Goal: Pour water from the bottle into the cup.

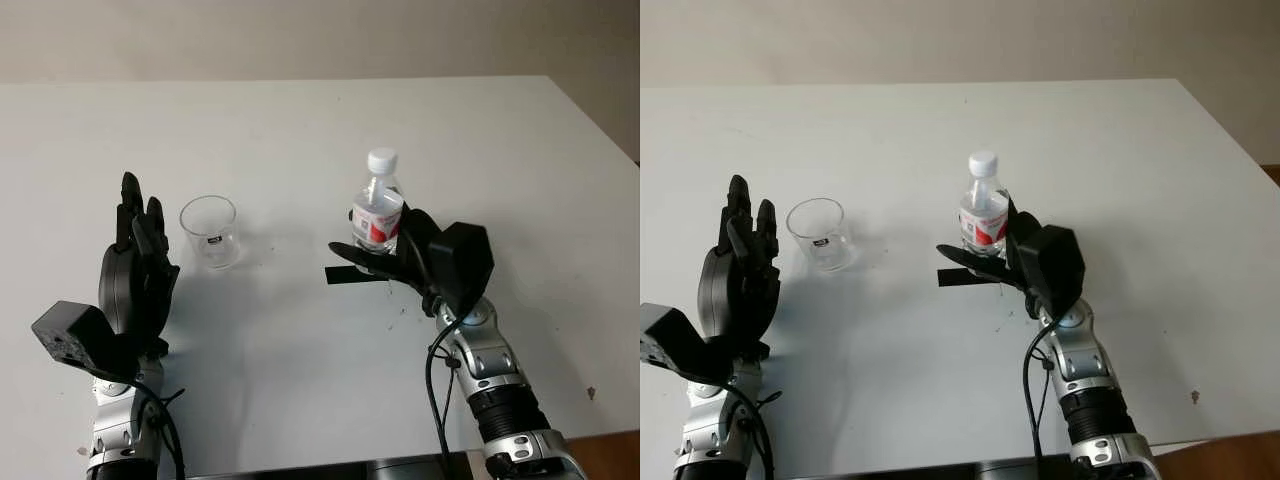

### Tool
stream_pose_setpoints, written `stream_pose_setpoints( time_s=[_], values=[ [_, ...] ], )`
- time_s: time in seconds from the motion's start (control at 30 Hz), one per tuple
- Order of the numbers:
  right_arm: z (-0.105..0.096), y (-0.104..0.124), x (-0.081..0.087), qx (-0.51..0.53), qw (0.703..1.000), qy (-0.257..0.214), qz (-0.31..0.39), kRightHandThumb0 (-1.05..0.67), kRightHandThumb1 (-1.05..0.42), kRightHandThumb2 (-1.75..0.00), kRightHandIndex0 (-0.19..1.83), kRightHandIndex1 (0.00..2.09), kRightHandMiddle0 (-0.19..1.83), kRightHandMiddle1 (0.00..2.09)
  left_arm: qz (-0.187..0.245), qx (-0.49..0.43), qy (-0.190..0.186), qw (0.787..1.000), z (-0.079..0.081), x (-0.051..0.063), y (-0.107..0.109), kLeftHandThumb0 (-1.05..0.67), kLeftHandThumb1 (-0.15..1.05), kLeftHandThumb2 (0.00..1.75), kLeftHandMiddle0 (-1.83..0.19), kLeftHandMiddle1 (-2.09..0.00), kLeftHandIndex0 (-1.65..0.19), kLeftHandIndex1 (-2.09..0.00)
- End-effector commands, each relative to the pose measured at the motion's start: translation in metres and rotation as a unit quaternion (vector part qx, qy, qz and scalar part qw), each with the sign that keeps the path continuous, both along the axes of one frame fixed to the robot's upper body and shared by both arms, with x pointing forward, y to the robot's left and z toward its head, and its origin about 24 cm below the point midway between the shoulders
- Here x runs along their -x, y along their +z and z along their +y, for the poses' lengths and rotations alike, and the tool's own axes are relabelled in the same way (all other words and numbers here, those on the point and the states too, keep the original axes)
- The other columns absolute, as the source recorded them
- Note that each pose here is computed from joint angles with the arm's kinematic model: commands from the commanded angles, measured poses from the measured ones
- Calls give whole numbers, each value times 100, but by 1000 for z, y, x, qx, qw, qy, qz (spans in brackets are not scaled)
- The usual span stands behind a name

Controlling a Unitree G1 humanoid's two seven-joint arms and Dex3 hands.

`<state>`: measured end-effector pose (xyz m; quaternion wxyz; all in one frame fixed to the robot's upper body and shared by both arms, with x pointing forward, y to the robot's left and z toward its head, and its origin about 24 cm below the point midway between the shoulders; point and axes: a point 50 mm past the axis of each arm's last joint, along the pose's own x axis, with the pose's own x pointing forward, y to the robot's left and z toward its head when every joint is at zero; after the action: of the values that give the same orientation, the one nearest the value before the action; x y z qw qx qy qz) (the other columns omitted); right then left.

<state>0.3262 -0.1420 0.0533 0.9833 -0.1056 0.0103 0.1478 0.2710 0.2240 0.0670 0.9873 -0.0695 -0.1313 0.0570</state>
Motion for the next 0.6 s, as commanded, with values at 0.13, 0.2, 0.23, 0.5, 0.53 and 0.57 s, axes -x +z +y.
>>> stream_pose_setpoints(
  time_s=[0.13, 0.2, 0.23, 0.5, 0.53, 0.57],
  values=[
    [-18, -25, 9, 25, 999, -8, 46, -64, -94, -5, 3, 45, 9, 28, -4, -5, -1, 1000, 2, 0, 2, -86, 105, 75, 19, -18, 12, 0],
    [-20, -25, 8, 10, 999, -10, 47, -66, -92, -5, 2, 26, 0, 12, -4, -4, 2, 1000, 1, -1, 2, -86, 105, 75, 19, -21, 12, 0],
    [-21, -25, 8, 9, 999, -12, 45, -67, -91, -5, 0, 23, -3, 9, -4, -4, 3, 1000, 1, -1, 2, -86, 105, 75, 19, -22, 11, 0],
    [-32, -26, 8, 15, 999, -23, 30, -75, -90, -5, -14, 8, -13, 3, -5, -3, 0, 1000, 3, -1, 3, -86, 105, 73, 19, -23, 11, 0],
    [-34, -27, 9, 16, 999, -27, 29, -75, -90, -5, -16, 6, -14, 3, -6, -4, -1, 1000, 3, -1, 4, -86, 105, 73, 19, -23, 11, 0],
    [-35, -27, 9, 16, 999, -30, 29, -75, -90, -5, -17, 6, -14, 3, -6, -4, -2, 1000, 4, -1, 4, -86, 105, 72, 19, -23, 12, 0]
  ],
)
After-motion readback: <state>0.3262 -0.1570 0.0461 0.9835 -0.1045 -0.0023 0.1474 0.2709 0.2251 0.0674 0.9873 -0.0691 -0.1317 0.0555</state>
